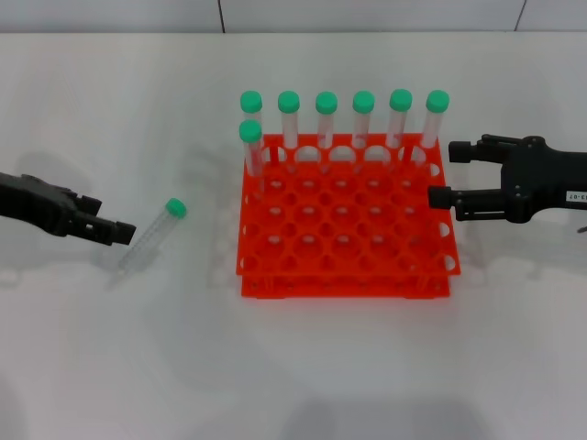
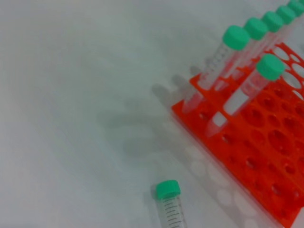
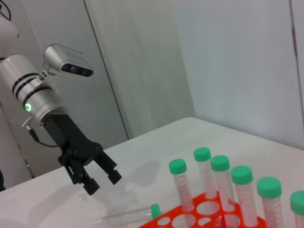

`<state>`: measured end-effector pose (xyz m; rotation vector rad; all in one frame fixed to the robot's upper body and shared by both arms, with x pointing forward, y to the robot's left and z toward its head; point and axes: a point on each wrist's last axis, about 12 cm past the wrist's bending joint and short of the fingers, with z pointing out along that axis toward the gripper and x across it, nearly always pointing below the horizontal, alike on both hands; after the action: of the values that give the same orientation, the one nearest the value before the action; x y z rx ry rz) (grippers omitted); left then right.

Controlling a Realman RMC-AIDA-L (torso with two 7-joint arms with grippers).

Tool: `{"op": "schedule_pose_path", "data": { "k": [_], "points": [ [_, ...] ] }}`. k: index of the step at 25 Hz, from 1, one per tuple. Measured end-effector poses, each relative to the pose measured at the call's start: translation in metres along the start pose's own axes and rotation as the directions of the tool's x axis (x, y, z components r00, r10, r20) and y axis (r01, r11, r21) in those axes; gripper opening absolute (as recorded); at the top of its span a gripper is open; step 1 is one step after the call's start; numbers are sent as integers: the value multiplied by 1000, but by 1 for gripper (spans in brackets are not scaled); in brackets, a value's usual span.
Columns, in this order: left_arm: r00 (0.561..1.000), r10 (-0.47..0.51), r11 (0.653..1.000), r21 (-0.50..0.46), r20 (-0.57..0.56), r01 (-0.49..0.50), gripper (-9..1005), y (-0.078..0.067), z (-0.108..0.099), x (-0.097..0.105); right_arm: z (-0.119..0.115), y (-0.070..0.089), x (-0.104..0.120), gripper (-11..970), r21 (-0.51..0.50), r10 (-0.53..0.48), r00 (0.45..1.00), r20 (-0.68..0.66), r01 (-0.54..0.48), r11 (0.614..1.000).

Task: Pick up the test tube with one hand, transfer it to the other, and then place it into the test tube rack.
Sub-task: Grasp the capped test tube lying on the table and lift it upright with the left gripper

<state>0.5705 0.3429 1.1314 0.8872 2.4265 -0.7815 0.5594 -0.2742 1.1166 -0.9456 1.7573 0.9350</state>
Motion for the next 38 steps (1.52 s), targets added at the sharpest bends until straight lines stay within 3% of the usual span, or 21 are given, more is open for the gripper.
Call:
{"op": "schedule_pose_path", "data": {
  "k": [8, 17, 25, 38],
  "points": [
    [991, -88, 996, -40, -104, 84, 829, -1, 9, -15, 1, 0, -1, 860, 0, 0, 1000, 8, 0, 1000],
    [981, -89, 994, -81, -170, 76, 809, 2, 18, -16, 2, 0, -3, 859, 0, 2, 1000, 29, -2, 1000],
    [973, -54, 997, -71, -222, 39, 791, -5, 37, -22, 2, 1, -3, 858, -1, 5, 1000, 31, -5, 1000],
    [959, -98, 993, -92, -266, 76, 763, -6, 39, -21, 2, 1, -2, 856, 0, 8, 1000, 30, -8, 1000]
  ]
}}
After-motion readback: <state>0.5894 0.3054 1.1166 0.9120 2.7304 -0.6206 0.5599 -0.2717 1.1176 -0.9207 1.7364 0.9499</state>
